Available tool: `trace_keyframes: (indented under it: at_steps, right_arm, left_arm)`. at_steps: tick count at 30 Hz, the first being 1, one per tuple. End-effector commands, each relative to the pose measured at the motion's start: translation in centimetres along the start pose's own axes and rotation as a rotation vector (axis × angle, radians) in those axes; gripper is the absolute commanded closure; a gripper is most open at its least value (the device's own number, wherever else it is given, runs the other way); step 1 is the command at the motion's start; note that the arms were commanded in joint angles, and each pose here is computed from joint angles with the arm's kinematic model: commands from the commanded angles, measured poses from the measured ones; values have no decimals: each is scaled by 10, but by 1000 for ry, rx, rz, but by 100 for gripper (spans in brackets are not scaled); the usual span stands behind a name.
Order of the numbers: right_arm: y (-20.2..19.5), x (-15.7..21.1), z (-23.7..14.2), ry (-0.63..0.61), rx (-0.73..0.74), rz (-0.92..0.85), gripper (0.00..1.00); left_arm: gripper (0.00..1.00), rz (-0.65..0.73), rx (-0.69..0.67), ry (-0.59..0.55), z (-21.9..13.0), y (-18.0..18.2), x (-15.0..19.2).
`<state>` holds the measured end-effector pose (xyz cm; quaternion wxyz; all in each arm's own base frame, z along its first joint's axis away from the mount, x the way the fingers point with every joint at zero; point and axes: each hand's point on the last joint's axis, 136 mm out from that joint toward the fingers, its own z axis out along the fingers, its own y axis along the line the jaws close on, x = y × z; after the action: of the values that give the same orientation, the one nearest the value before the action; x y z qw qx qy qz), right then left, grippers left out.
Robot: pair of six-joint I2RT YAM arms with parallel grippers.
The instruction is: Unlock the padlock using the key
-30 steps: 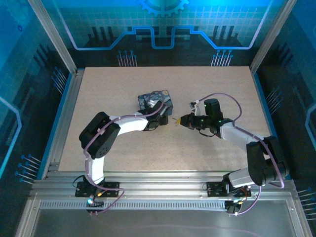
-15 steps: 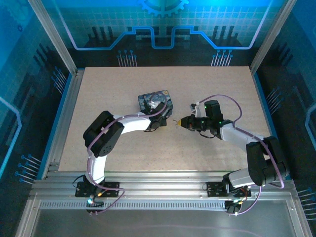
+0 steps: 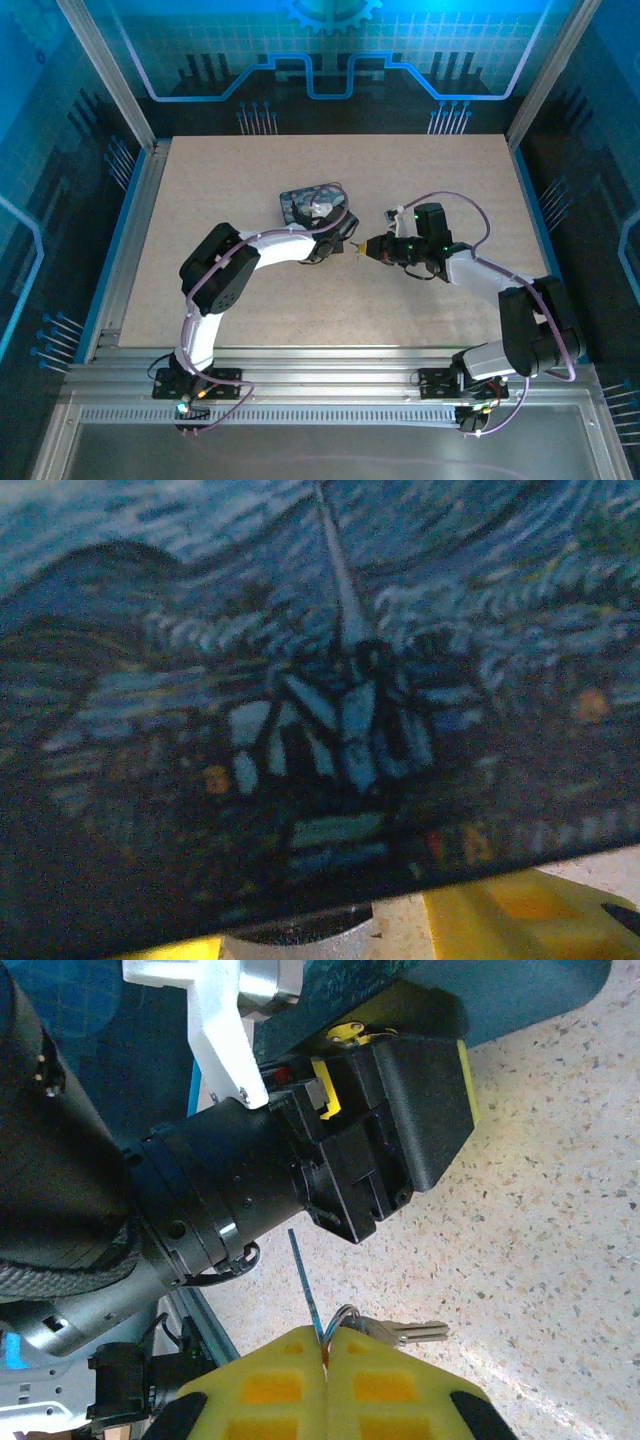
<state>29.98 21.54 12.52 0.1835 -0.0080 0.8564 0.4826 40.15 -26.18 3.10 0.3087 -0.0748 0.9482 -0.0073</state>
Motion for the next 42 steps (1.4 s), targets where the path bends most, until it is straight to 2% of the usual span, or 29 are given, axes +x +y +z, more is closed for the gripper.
trace_keyframes:
  at_steps: [1,15,18,22,27,32,37,39,42]
  right_arm:
    - [0,-1,0,-1,-14,0,100]
    - [2,-2,0,2,-18,-2,100]
    - [1,-2,0,4,-16,0,100]
    - [2,0,1,8,-14,-1,100]
    - [-2,6,0,23,4,-1,100]
    - [-7,17,-2,34,25,-14,100]
    - [-4,32,-4,66,39,-53,100]
    - [-5,39,-6,75,64,-82,100]
    - [5,46,-6,67,22,-130,100]
  left_arm:
    - [48,-9,-83,-2,1,10,0]
    - [55,-19,-99,11,8,13,8]
    - [60,-18,-90,6,9,11,7]
    - [75,-16,-83,7,10,10,7]
    - [86,-13,-35,25,-3,5,4]
    - [93,-57,94,109,-33,-5,4]
    - [95,-190,280,274,-64,-14,5]
    - [99,-243,349,333,-78,-18,3]
    - [100,-298,421,414,-97,-22,1]
